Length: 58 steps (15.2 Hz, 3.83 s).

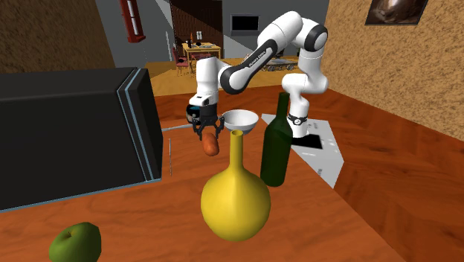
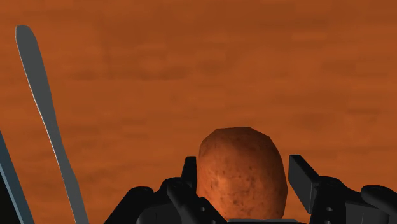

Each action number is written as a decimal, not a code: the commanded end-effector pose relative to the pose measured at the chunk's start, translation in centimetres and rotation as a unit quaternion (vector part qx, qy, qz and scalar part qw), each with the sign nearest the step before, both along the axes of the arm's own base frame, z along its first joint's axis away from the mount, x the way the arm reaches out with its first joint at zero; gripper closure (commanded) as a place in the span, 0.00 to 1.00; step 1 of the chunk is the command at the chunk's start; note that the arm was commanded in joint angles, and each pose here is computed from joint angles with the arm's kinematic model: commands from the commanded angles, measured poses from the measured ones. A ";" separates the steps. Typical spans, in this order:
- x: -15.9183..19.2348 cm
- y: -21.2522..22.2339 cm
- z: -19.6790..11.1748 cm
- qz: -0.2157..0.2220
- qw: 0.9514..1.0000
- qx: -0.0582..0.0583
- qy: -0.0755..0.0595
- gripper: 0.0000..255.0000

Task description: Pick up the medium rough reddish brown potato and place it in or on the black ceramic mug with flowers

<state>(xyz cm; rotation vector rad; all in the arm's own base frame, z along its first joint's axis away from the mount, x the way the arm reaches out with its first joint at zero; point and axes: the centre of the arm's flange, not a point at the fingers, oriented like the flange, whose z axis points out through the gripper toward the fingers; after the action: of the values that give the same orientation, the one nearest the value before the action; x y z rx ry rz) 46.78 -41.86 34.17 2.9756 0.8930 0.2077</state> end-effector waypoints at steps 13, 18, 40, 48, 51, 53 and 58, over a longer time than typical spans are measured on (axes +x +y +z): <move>0.0 0.0 6.8 0.000 1.000 0.000 0.000 1.00; 0.0 0.0 9.5 0.000 1.000 0.000 0.000 1.00; -7.7 -5.0 17.7 0.000 1.000 0.000 0.000 1.00; -16.5 -10.8 18.3 0.000 1.000 0.000 0.000 1.00; -19.8 -13.0 18.5 0.000 1.000 0.000 0.000 1.00; -22.0 -14.5 18.7 0.000 1.000 0.000 0.000 1.00; -24.4 -16.0 17.3 0.000 1.000 0.000 0.000 1.00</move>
<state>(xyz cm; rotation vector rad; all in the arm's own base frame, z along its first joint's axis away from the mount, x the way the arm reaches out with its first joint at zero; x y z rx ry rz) 22.50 -57.78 51.94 2.9768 0.8929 0.2071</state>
